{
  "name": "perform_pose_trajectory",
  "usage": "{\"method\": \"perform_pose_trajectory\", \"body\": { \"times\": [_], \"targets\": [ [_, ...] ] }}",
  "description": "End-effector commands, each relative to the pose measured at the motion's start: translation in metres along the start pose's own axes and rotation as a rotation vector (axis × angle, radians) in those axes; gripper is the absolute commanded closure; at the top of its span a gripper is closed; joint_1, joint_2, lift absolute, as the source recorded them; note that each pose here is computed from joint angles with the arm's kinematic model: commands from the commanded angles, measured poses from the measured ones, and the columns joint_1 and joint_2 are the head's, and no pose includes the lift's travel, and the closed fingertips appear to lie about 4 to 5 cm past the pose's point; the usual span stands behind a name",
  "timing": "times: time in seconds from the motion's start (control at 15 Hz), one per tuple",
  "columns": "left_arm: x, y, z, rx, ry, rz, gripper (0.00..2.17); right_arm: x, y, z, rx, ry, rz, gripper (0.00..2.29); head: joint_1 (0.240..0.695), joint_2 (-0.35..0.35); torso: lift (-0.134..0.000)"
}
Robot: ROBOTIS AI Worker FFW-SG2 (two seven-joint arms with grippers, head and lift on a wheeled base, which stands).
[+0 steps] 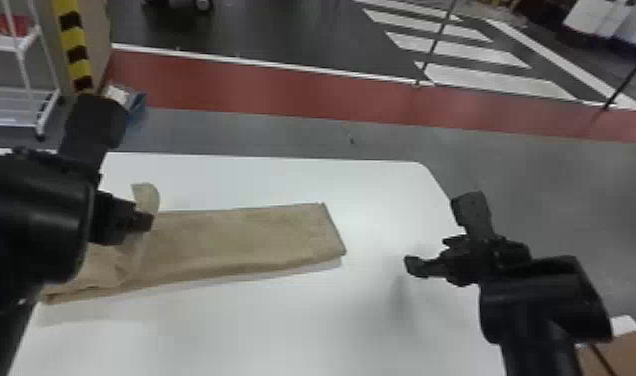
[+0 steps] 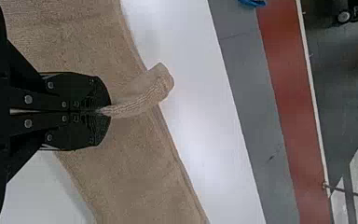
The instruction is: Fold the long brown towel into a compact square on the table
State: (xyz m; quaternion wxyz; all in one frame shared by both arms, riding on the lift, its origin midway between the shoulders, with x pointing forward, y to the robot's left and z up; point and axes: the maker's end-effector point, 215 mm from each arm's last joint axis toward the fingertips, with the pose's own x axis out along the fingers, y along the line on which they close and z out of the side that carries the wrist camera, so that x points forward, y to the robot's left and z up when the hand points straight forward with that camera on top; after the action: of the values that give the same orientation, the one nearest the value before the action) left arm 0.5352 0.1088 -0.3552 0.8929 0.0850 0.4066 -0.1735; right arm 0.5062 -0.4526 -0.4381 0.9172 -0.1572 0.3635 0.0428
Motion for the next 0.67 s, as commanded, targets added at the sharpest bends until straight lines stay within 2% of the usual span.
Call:
{"method": "perform_pose_trajectory", "body": {
  "times": [0.0, 0.27, 0.4, 0.6],
  "targets": [
    [0.01, -0.023, 0.002, 0.036, 0.026, -0.035, 2.15, -0.003, 0.0, -0.002, 0.013, 0.003, 0.0, 0.1, 0.695, -0.345, -0.123],
    [0.025, -0.04, -0.01, 0.078, 0.064, -0.008, 2.13, -0.005, -0.002, -0.005, 0.018, 0.002, 0.001, 0.1, 0.695, -0.35, -0.123],
    [0.035, -0.05, 0.001, 0.122, 0.022, 0.009, 2.11, -0.005, -0.002, -0.008, 0.019, 0.006, 0.002, 0.1, 0.695, -0.35, -0.123],
    [0.038, -0.058, 0.005, 0.148, 0.009, 0.02, 2.09, -0.006, -0.001, -0.011, 0.019, 0.004, 0.006, 0.1, 0.695, -0.35, -0.123]
  ]
}}
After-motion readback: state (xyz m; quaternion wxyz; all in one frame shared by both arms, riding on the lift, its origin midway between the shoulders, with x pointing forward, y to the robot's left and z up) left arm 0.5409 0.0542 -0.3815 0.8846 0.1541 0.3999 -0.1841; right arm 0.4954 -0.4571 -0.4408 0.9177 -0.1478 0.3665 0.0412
